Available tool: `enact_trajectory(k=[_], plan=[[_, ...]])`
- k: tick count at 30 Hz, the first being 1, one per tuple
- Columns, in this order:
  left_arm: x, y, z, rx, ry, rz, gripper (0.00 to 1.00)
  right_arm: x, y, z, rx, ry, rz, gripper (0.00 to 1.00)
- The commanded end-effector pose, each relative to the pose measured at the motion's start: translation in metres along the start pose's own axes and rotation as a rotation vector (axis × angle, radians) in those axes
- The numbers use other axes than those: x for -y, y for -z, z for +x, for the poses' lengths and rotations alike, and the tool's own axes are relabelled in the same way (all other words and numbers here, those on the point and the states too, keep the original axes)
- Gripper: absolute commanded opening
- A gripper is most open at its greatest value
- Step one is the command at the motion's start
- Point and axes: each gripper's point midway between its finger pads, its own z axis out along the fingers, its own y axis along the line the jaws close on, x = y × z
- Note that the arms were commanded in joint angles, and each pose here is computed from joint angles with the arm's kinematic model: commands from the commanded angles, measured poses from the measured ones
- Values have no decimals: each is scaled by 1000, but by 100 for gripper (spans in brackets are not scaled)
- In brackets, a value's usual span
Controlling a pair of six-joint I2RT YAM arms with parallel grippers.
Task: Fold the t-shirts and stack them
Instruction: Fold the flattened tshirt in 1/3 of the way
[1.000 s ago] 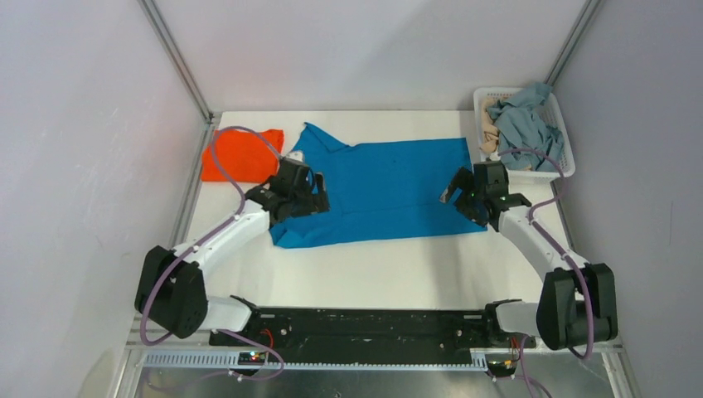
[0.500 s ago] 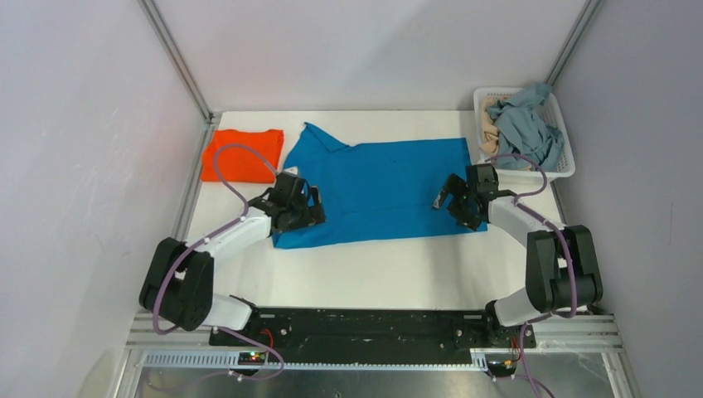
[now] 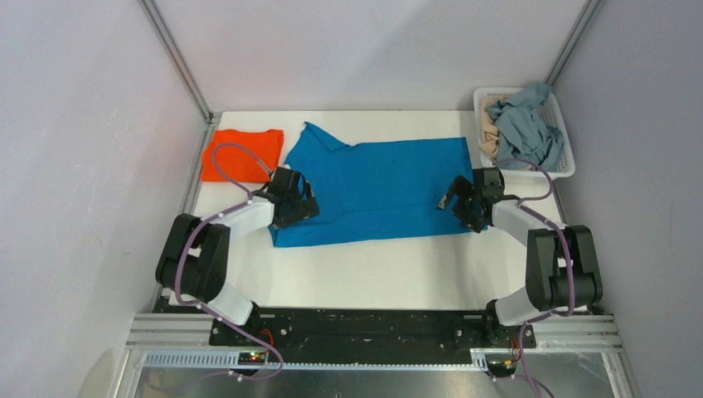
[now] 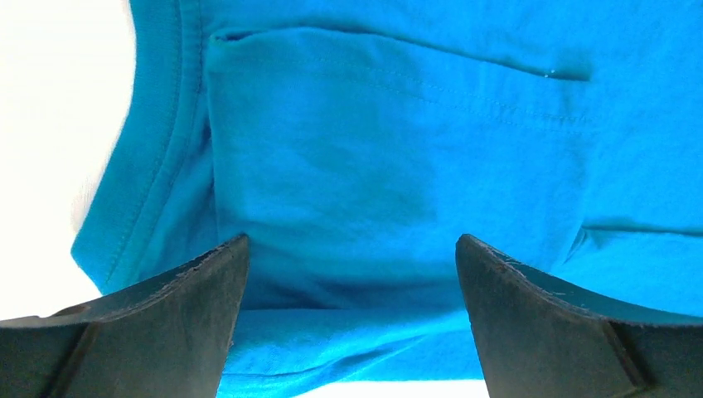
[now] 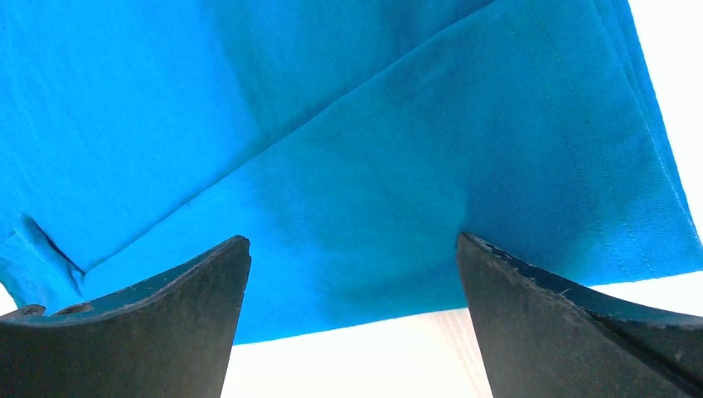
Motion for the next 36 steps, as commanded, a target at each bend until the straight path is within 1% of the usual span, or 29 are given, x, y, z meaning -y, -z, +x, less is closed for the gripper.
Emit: enact_trajectory(k=[1, 2, 3, 4, 5, 8, 11, 12, 13, 14, 15, 16, 18, 22, 24, 25, 29, 33, 36], plan=[[-16, 3, 40, -85, 61, -9, 100, 31, 9, 36, -55, -32, 77, 99], [-16, 8, 41, -71, 71, -3, 100, 36, 11, 40, -54, -46, 100, 99], [-21, 9, 51, -85, 70, -11, 100, 43, 16, 49, -68, -48, 124, 99], [-21, 14, 50, -67, 84, -1, 100, 47, 19, 52, -67, -58, 142, 99], [-26, 15, 60, -80, 85, -10, 100, 54, 23, 61, -82, -62, 157, 99], [-28, 24, 69, -64, 100, 7, 100, 62, 31, 80, -105, -91, 168, 99], [-29, 33, 85, -71, 99, 25, 100, 73, 43, 103, -132, -87, 199, 99], [-28, 35, 89, -69, 104, 28, 100, 82, 46, 111, -137, -84, 236, 99], [-34, 38, 94, -66, 110, 17, 100, 81, 51, 110, -120, -88, 227, 99], [-35, 40, 98, -69, 125, 13, 100, 88, 55, 118, -132, -94, 251, 99], [-42, 43, 104, -73, 130, 1, 100, 86, 60, 116, -109, -102, 234, 99], [-44, 45, 108, -73, 143, -3, 100, 92, 64, 123, -115, -115, 253, 100], [-52, 51, 116, -72, 157, -12, 100, 89, 76, 122, -67, -141, 210, 99], [-55, 60, 123, -57, 166, 27, 100, 90, 90, 130, -31, -185, 165, 99], [-57, 64, 125, -48, 173, 37, 100, 95, 96, 131, -8, -194, 172, 99], [-56, 67, 123, -34, 182, 53, 100, 97, 98, 132, -4, -206, 178, 99], [-56, 72, 134, -57, 203, 78, 100, 104, 105, 143, -19, -221, 185, 100], [-67, 74, 152, -91, 212, 51, 100, 103, 108, 145, -8, -229, 158, 99], [-69, 77, 147, -56, 218, 52, 100, 97, 110, 144, -2, -232, 128, 99]])
